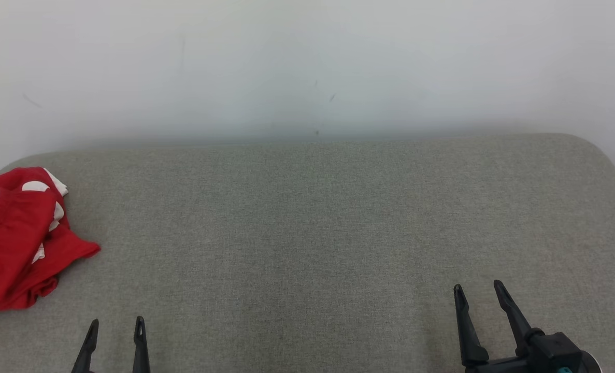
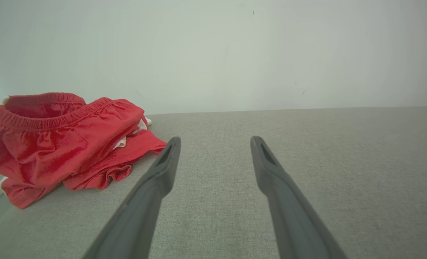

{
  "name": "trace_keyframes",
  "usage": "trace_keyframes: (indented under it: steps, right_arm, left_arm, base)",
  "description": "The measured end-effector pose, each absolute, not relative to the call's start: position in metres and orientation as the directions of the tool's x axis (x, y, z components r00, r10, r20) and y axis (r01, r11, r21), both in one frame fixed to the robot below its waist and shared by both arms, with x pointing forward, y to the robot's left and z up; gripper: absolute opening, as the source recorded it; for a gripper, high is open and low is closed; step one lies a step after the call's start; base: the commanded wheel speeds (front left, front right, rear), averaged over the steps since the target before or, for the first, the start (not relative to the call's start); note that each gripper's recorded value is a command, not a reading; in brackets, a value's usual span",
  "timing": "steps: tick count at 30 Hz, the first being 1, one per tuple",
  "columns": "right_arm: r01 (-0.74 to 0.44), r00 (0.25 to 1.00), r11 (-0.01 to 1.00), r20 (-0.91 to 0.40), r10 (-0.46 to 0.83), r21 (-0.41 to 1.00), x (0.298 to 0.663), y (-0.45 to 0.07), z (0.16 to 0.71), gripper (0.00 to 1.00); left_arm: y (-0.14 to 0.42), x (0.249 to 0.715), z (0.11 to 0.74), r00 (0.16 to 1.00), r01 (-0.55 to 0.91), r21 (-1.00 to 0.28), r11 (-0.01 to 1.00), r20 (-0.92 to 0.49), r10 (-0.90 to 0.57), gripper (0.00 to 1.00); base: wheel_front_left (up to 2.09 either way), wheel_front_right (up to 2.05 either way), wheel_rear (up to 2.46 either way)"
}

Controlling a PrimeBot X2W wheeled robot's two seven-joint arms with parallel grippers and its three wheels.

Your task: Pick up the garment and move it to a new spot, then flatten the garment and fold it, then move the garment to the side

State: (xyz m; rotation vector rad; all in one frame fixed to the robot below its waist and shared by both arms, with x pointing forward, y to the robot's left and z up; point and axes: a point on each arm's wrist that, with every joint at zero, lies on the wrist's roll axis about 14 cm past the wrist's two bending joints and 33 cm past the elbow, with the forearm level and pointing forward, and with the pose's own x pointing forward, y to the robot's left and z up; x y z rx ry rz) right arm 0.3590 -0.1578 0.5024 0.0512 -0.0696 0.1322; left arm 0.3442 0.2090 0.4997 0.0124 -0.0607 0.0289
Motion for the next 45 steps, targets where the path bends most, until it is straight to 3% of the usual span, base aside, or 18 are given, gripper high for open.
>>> trace_keyframes:
  steps: [45]
  right_arm:
    - [-0.117, 0.993, 0.988, 0.023, 0.116, 0.099, 0.357, -0.16, 0.486, 1.0]
  left_arm:
    - [0.21, 0.34, 0.482, 1.0, -0.003, -0.045, 0.999, 0.007, 0.003, 1.0]
  base:
    - [0.0, 0.0, 0.0]
